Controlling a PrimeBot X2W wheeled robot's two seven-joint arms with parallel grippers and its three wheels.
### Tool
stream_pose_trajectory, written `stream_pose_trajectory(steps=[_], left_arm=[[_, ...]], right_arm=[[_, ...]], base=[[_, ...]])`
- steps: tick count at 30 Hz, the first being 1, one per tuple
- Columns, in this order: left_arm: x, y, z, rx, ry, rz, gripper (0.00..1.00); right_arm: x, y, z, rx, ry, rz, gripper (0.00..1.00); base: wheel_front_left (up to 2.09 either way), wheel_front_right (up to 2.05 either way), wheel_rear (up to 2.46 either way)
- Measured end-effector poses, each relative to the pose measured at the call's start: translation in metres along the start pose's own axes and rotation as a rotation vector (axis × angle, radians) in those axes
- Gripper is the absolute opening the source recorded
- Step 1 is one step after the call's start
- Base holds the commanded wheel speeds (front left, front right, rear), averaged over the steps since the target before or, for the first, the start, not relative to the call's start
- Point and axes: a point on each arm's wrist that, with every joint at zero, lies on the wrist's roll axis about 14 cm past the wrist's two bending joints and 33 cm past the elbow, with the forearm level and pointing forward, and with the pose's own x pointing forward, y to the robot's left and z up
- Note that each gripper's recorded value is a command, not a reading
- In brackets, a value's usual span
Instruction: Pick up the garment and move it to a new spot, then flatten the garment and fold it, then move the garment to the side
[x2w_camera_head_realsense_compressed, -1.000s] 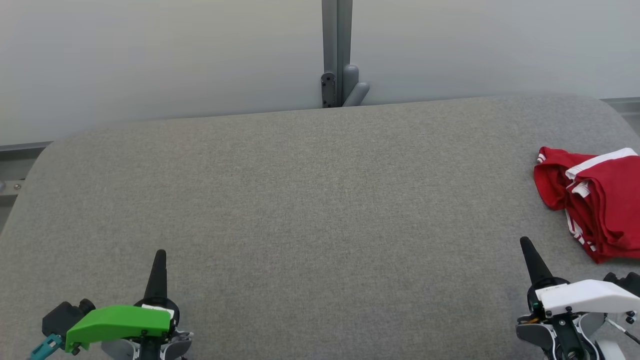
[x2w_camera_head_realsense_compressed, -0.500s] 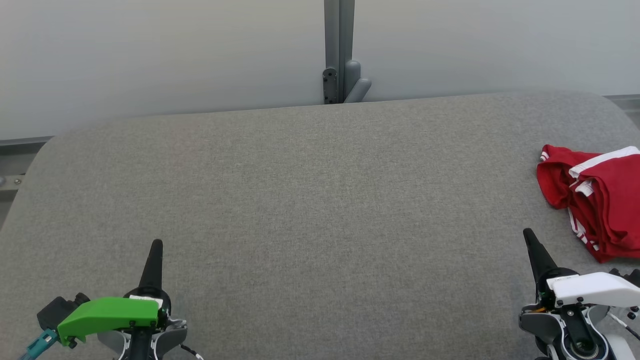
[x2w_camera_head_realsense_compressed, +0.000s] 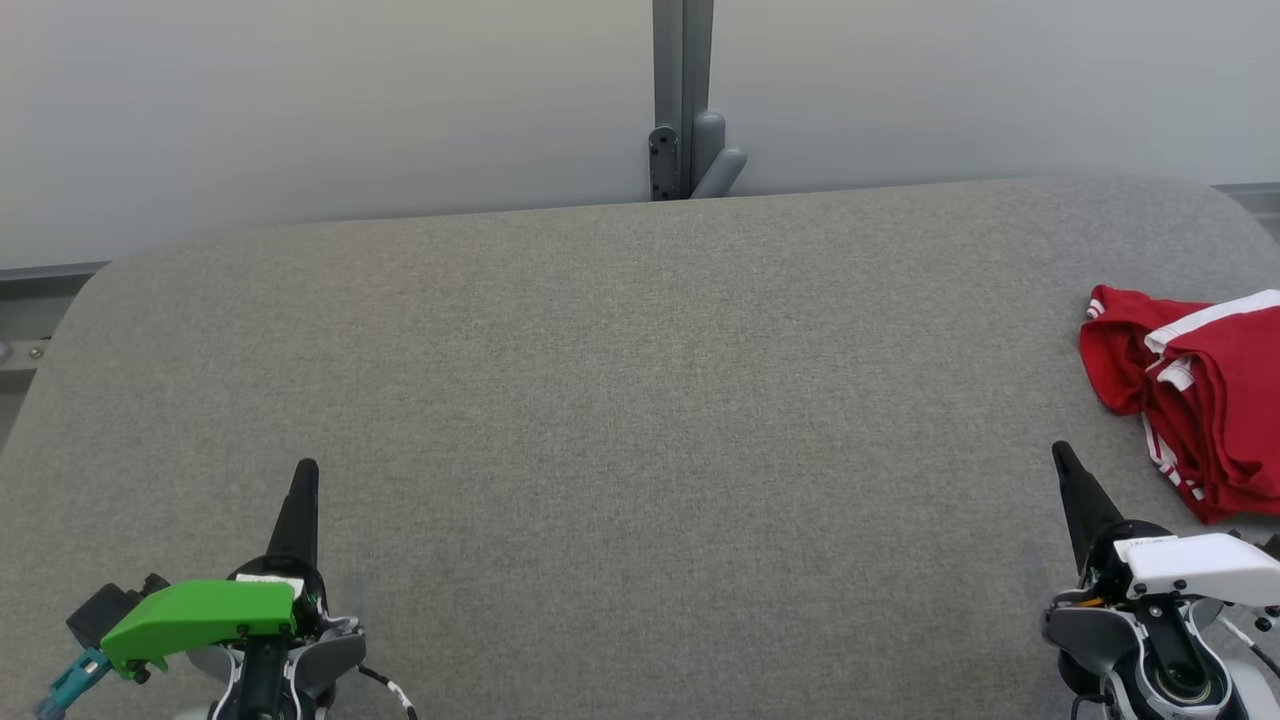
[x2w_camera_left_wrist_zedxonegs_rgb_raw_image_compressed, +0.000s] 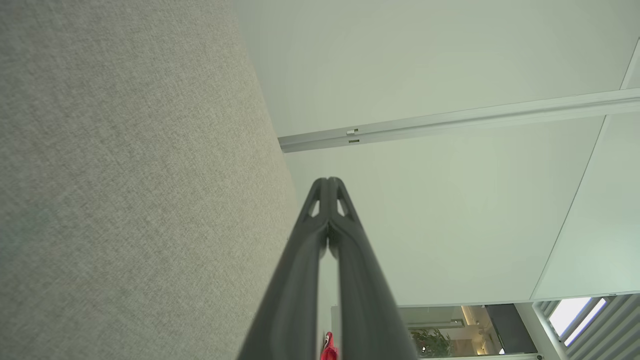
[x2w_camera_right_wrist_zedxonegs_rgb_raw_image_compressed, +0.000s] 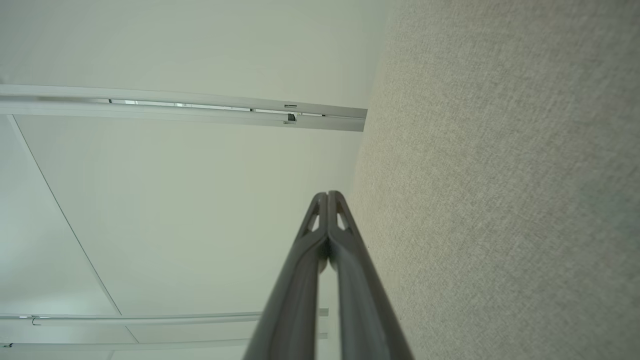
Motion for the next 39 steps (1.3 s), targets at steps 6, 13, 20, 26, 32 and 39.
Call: stream_pose_trajectory(steps=[6,13,20,26,32,39], left_arm=[[0.0024,-0.0014,0.0019,-0.042,-0.002,-0.007,0.0],[0.0057,-0.0046,0.0044,-0.087,-0.006,-0.022,0.0],[0.008,-0.0063,0.0067,-0.129,-0.01,-0.031,0.0],[0.008,-0.0065,0.0069,-0.129,-0.01,-0.031,0.0],[0.008,-0.0064,0.007,-0.129,-0.01,-0.031,0.0],[0.008,-0.0064,0.0071,-0.129,-0.011,-0.031,0.0]], right_arm=[[0.0021,-0.0001,0.0007,0.047,0.001,0.002,0.0],[0.0058,0.0023,0.0019,0.097,0.001,0.012,0.0],[0.0079,0.0029,0.0025,0.134,0.002,0.016,0.0],[0.0081,0.0034,0.0027,0.135,0.002,0.018,0.0],[0.0081,0.0033,0.0027,0.136,0.001,0.018,0.0],[0.0081,0.0033,0.0024,0.138,0.003,0.018,0.0]], base=[[0.0,0.0,0.0],[0.0,0.0,0.0],[0.0,0.0,0.0],[0.0,0.0,0.0],[0.0,0.0,0.0],[0.0,0.0,0.0]])
